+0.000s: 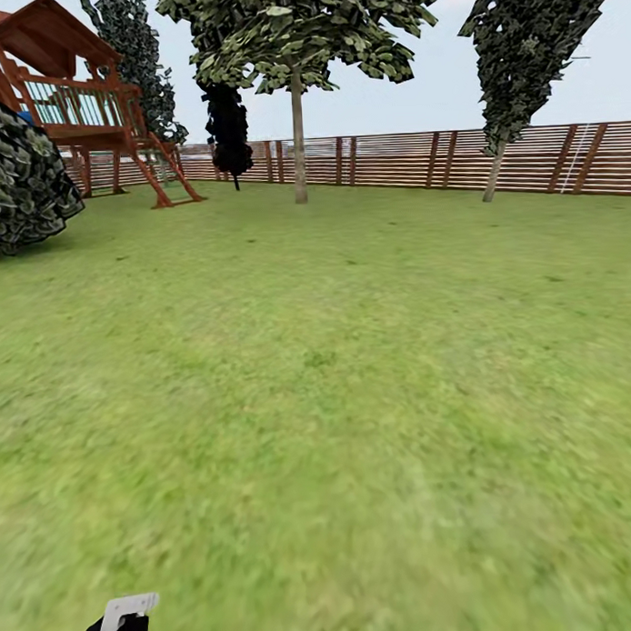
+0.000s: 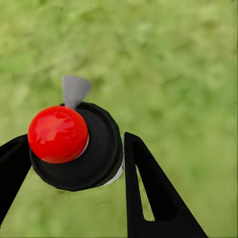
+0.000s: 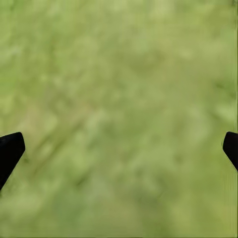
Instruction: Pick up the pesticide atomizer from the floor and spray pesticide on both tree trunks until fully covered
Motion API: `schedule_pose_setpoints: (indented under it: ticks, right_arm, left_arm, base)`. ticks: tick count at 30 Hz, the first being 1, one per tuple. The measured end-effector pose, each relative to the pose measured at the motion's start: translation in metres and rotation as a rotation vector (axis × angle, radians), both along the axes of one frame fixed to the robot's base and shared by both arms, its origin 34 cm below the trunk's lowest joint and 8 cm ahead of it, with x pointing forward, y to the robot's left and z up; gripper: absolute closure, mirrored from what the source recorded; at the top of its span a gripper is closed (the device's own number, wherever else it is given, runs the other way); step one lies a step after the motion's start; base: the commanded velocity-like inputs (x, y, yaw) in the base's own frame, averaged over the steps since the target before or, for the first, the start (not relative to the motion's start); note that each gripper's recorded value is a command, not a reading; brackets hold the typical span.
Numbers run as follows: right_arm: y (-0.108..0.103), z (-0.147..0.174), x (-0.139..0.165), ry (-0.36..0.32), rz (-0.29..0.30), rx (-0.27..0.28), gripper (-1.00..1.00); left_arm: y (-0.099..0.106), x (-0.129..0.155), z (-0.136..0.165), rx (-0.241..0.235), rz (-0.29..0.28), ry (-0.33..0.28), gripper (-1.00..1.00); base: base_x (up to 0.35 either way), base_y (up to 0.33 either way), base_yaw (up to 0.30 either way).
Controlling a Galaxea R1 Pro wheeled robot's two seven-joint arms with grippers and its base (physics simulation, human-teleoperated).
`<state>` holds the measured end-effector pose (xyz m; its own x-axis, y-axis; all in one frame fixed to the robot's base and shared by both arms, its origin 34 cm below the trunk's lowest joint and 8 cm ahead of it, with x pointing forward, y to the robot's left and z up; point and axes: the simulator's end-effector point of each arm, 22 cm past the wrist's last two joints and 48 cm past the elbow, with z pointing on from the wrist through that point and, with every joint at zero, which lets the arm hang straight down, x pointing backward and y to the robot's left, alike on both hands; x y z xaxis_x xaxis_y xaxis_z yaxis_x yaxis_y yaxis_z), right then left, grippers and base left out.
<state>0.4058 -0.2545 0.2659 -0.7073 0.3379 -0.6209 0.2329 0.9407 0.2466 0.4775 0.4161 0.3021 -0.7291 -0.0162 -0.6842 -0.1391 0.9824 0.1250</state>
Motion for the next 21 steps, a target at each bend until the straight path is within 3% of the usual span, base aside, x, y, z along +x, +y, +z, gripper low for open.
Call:
schedule_pose_setpoints:
  ticks: [21]
  right_arm:
    - [0.0000,0.0000,0.0000,0.000,0.000,0.000,-1.00]
  left_arm:
    - [-0.0001,0.0000,0.0000,0.000,-0.001,0.000,1.00]
  base:
    - [0.338,0.000,0.000]
